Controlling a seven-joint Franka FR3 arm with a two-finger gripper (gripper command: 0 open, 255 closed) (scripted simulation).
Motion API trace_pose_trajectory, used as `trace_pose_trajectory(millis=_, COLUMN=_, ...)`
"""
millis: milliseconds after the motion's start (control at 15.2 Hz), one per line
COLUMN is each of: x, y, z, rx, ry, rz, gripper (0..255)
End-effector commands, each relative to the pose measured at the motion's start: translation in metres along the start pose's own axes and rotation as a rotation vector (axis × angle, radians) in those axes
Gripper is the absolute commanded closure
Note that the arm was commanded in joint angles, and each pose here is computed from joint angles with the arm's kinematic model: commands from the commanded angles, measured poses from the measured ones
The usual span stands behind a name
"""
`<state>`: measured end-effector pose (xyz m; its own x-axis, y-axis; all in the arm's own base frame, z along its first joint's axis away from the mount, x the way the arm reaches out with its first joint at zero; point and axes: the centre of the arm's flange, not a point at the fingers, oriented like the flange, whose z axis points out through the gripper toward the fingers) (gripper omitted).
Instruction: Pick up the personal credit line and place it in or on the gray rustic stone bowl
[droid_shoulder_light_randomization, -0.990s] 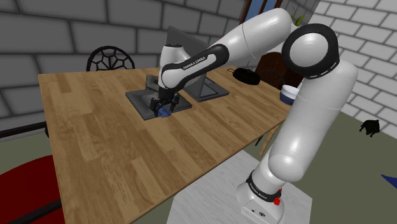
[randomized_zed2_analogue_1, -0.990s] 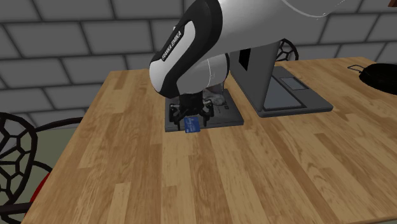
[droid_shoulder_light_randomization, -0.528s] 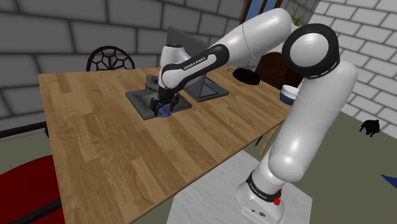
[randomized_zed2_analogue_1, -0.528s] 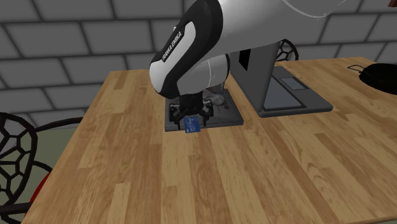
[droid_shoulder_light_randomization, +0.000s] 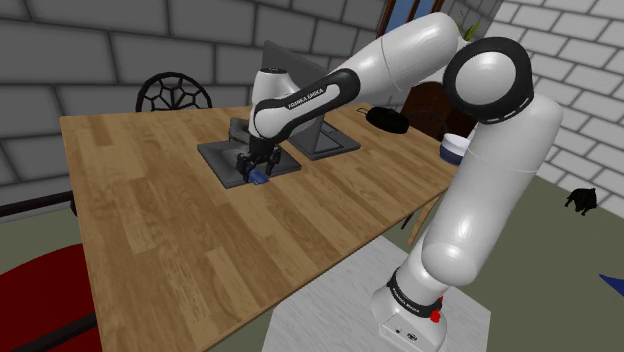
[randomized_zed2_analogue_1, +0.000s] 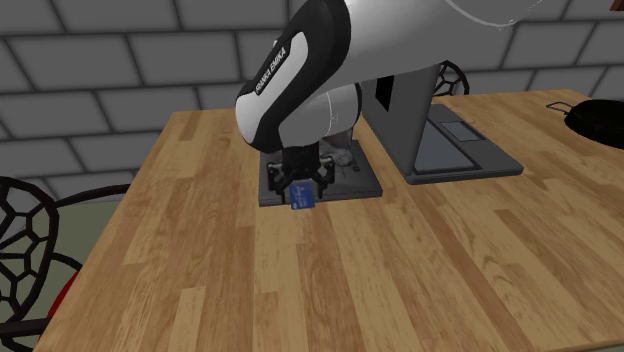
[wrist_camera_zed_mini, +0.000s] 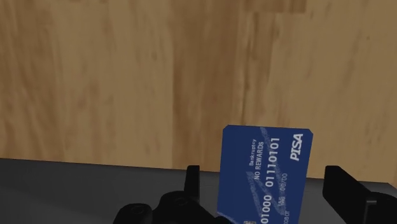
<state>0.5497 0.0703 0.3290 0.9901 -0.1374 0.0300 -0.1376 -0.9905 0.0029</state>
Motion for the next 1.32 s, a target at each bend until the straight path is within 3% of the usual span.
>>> trace_pose_trajectory(millis=0, x=-0.002, y=-0.001, z=0.002, rx=-0.003, ry=-0.019, rz=-0.001, gripper=255)
trace_pose_trajectory(millis=1254, x=0.001, y=0.0, z=-0.099, rx=-0.003, ry=-0.019, rz=-0.001, gripper=255)
